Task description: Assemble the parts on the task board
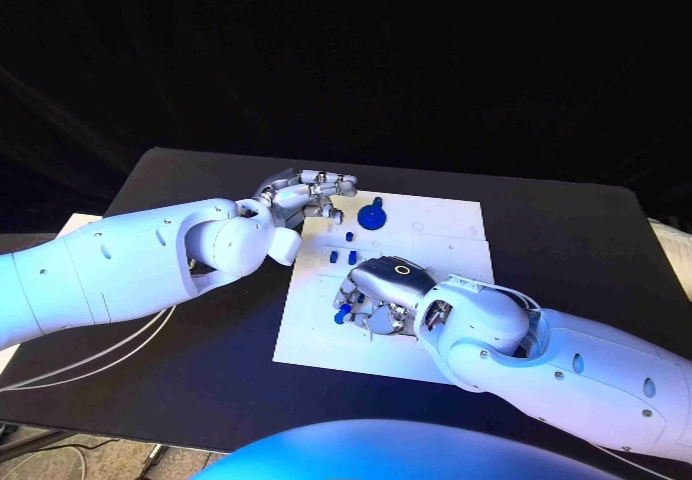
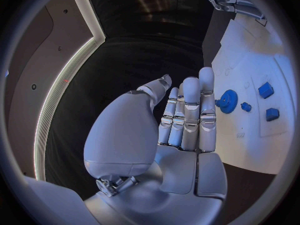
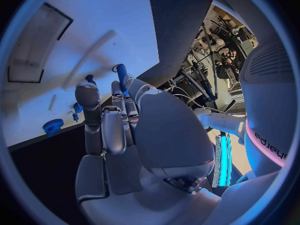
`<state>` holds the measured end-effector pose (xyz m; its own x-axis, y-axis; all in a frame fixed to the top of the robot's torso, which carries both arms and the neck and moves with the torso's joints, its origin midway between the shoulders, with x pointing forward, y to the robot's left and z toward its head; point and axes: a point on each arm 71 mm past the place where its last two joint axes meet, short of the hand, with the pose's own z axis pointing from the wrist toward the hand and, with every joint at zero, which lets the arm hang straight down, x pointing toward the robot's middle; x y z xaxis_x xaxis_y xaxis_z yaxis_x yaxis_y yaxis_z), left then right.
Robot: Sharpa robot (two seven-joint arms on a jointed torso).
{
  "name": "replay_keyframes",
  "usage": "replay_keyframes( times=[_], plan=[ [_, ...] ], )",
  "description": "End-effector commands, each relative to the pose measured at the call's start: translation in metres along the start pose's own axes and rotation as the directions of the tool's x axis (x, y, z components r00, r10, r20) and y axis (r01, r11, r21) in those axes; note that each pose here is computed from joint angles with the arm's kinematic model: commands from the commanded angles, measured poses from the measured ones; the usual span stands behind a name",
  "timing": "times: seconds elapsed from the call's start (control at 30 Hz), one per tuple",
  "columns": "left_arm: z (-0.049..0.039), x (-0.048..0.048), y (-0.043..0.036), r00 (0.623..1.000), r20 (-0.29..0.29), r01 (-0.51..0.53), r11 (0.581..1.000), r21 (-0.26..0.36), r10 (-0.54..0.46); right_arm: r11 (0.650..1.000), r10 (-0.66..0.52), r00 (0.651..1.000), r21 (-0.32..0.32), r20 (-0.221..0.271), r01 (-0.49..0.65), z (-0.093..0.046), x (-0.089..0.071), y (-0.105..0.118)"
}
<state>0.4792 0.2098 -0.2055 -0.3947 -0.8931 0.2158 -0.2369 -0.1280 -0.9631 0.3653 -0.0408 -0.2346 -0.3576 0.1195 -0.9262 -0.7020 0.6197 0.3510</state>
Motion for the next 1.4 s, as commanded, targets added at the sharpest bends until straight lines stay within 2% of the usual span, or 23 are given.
replay_keyframes(
  times=[0.03, 0.27, 0.63, 0.8, 1.2, 1.3, 1.4],
  plan=[
    [0.0004, 0.0026, -0.0009, 1.000, -0.021, 0.003, 1.000, 0.010, -0.003, 0.999, -0.046, 0.999, 0.000, -0.014, 0.046, 0.000, 0.002, 0.000],
    [0.0005, 0.0024, -0.0009, 1.000, -0.021, 0.003, 1.000, 0.010, -0.003, 0.996, -0.087, 0.996, 0.027, -0.004, 0.087, 0.000, 0.002, -0.003],
    [0.0006, 0.0027, -0.0008, 1.000, -0.021, 0.003, 1.000, 0.009, -0.003, 0.991, -0.130, 0.990, 0.027, -0.052, 0.132, 0.006, 0.011, 0.001],
    [0.0010, 0.0027, -0.0006, 1.000, -0.021, 0.003, 1.000, 0.006, -0.003, 0.992, -0.124, 0.991, 0.014, -0.053, 0.125, 0.008, 0.015, 0.003],
    [0.0020, 0.0017, 0.0003, 1.000, -0.012, 0.001, 1.000, -0.003, -0.001, 0.997, -0.081, 0.996, 0.015, 0.047, 0.080, 0.005, 0.010, 0.001],
    [0.0024, 0.0012, 0.0005, 1.000, -0.010, 0.000, 1.000, -0.004, 0.000, 0.999, -0.052, 0.994, 0.017, 0.095, 0.051, -0.002, 0.006, -0.002],
    [0.0026, 0.0005, 0.0007, 1.000, -0.008, 0.000, 1.000, -0.005, 0.000, 1.000, -0.011, 0.986, 0.014, 0.164, 0.009, -0.012, -0.004, -0.005]
  ],
)
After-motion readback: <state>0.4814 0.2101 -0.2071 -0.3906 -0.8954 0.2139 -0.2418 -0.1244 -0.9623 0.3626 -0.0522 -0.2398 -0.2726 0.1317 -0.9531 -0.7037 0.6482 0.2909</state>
